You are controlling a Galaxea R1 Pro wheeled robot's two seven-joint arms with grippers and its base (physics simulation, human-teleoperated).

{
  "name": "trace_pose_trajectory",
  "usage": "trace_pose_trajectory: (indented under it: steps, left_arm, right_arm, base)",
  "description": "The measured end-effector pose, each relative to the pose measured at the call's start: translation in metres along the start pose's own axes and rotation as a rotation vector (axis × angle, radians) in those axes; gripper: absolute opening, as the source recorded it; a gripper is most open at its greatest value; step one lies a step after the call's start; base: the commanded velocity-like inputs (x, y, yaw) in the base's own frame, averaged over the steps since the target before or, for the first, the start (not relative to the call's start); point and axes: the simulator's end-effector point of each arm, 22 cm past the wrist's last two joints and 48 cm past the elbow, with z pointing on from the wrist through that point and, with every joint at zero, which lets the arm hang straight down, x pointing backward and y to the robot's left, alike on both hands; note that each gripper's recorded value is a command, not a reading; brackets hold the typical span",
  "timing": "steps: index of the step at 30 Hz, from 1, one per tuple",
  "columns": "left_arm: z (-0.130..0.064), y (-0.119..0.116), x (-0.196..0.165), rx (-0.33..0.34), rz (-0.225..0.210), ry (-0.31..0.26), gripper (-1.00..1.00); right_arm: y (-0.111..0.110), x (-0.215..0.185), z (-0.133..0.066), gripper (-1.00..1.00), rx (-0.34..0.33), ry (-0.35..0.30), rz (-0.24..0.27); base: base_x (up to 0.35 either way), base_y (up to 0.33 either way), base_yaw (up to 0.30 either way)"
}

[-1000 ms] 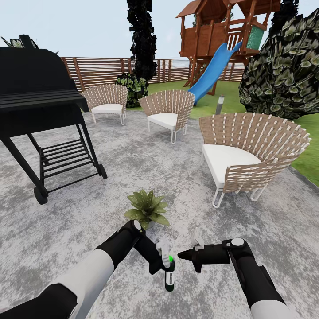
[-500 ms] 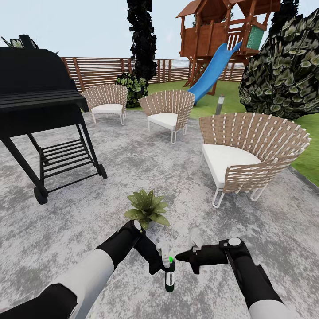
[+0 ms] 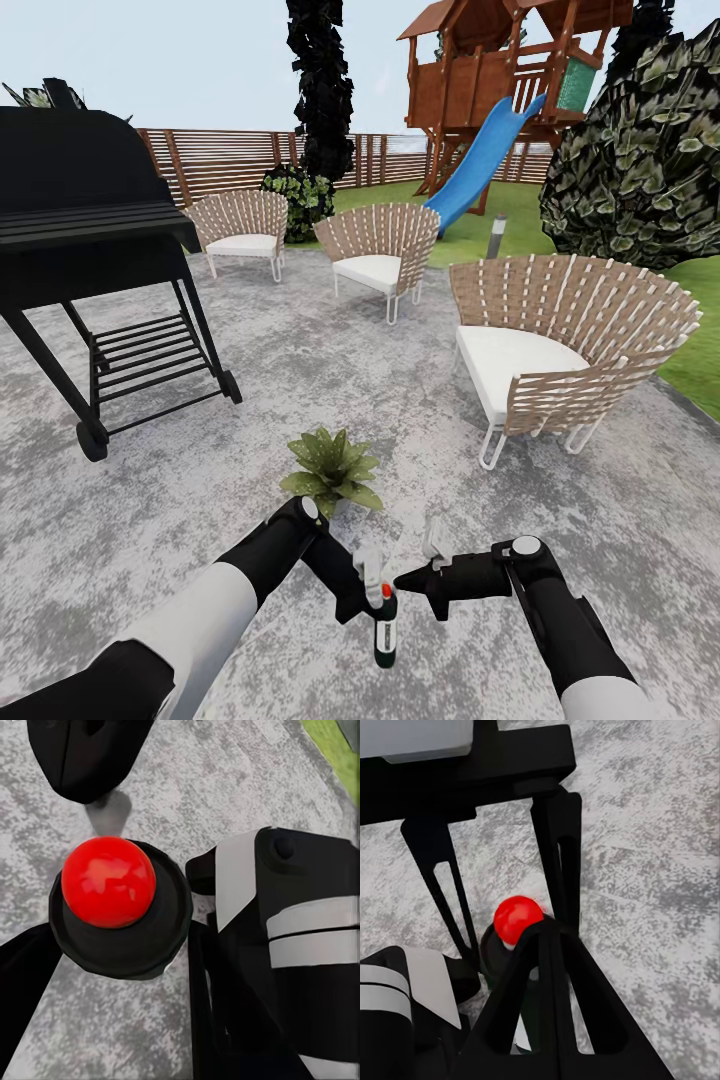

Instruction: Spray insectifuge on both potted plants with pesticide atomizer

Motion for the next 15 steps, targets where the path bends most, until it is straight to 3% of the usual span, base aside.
trace_pose_trajectory:
  steps: [10, 15]
  left_arm:
    - [0.0004, -0.0006, 0.0018, 0.003, -0.001, 0.005, -1.00]
    - [0.0007, -0.0010, 0.0051, 0.005, -0.026, 0.017, -1.00]
  right_arm:
    - [0.0001, -0.0002, 0.0001, -1.00, 0.000, 0.000, 0.000]
    - [-0.0002, 0.0003, -0.0002, -1.00, 0.000, 0.002, 0.000]
  base:
    - [0.000, 0.000, 0.000]
    - [0.000, 0.000, 0.000]
